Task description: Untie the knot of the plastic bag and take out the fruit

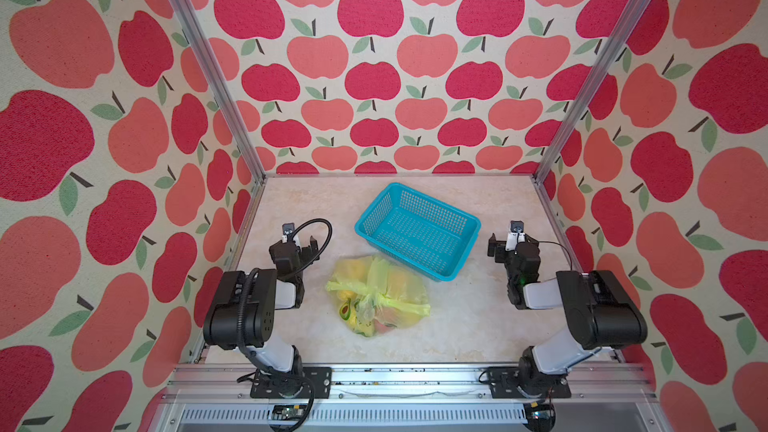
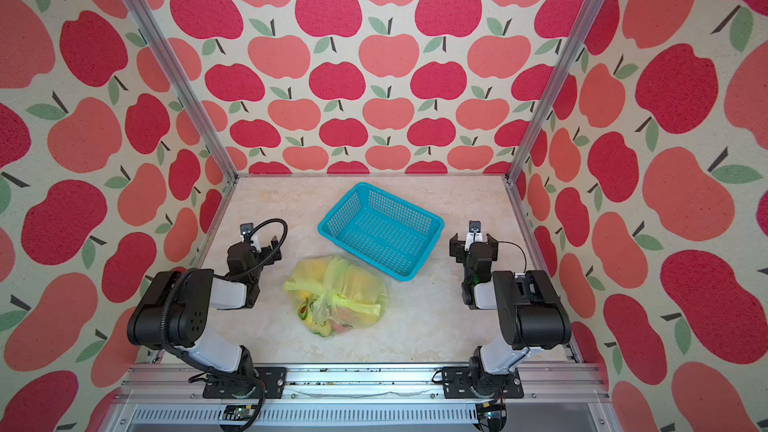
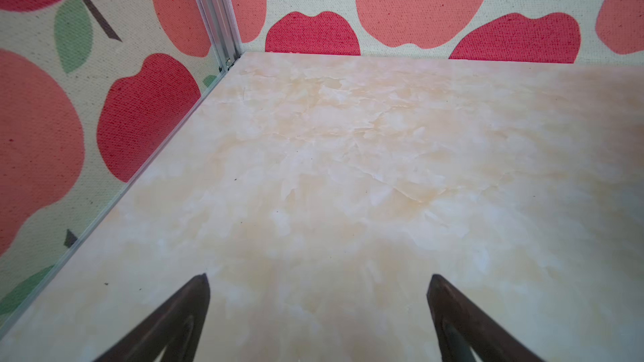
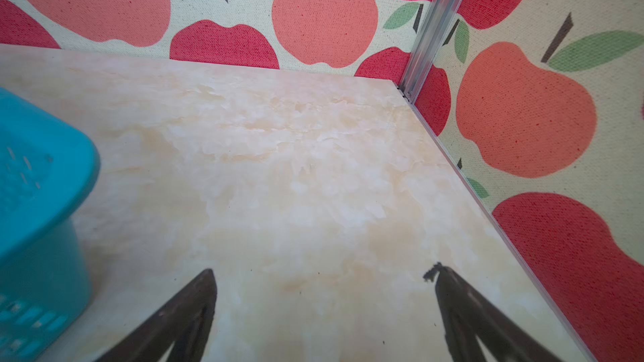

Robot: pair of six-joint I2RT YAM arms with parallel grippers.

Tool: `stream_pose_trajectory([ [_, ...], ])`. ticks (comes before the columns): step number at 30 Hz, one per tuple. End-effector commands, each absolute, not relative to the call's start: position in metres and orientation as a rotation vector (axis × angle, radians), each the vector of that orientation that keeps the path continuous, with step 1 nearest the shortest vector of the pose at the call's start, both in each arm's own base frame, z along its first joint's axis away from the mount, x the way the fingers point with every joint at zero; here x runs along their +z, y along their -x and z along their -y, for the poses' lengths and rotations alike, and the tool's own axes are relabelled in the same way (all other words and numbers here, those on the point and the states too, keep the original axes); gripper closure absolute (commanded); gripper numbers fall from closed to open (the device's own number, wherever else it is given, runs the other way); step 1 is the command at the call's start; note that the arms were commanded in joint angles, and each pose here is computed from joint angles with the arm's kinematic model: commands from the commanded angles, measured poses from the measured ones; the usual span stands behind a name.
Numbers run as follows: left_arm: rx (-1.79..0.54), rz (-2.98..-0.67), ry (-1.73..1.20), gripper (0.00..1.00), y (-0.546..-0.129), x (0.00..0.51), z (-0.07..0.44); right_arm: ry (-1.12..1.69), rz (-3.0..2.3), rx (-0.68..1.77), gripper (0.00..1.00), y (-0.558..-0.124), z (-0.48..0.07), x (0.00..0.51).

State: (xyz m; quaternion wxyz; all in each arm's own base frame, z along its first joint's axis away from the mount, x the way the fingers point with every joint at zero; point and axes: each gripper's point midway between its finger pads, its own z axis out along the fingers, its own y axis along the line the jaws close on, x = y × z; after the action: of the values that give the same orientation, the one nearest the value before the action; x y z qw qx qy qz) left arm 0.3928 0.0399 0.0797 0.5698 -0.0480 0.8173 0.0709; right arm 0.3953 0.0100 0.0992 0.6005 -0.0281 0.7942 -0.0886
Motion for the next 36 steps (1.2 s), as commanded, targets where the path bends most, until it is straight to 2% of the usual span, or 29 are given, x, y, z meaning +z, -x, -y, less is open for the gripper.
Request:
stream_pose_trajectory([
  [1,0.158,-1.905,0.105,0.01,-0.396,0.083,-0.039,0.08,-1.831,-0.232,0.01,-0.392,-0.011,0.097],
  [8,0.066,-1.938,0.105,0.01,-0.398,0.08,-0.041,0.081,-1.834,-0.233,0.01,-0.392,-0.011,0.097],
  [16,0.094,-1.925,0.067,0.01,-0.397,0.081,-0.035,0.082,-1.83,-0.232,0.01,-0.391,-0.011,0.097],
  [22,0.137,-1.898,0.072,0.01,-0.395,0.085,-0.034,0.044,-1.744,-0.253,0.01,-0.373,-0.006,0.123],
  [25,0.203,-1.842,0.089,0.01,-0.389,0.101,-0.036,0.013,-1.706,-0.295,0.01,-0.363,-0.002,0.139],
  [29,0.335,-1.804,0.101,0.01,-0.382,0.155,-0.023,-0.014,-1.746,-0.23,0.01,-0.356,-0.006,0.162],
  [31,0.26,-1.801,0.171,0.01,-0.377,0.175,-0.017,-0.062,-1.777,-0.159,0.01,-0.351,-0.008,0.177],
  [34,-0.049,-1.79,0.188,0.01,-0.361,0.209,0.016,-0.178,-1.871,0.014,0.01,-0.339,-0.009,0.201],
  [36,-0.263,-1.766,-0.002,0.01,-0.344,0.231,0.056,-0.189,-1.85,0.225,0.01,-0.332,-0.025,0.221],
])
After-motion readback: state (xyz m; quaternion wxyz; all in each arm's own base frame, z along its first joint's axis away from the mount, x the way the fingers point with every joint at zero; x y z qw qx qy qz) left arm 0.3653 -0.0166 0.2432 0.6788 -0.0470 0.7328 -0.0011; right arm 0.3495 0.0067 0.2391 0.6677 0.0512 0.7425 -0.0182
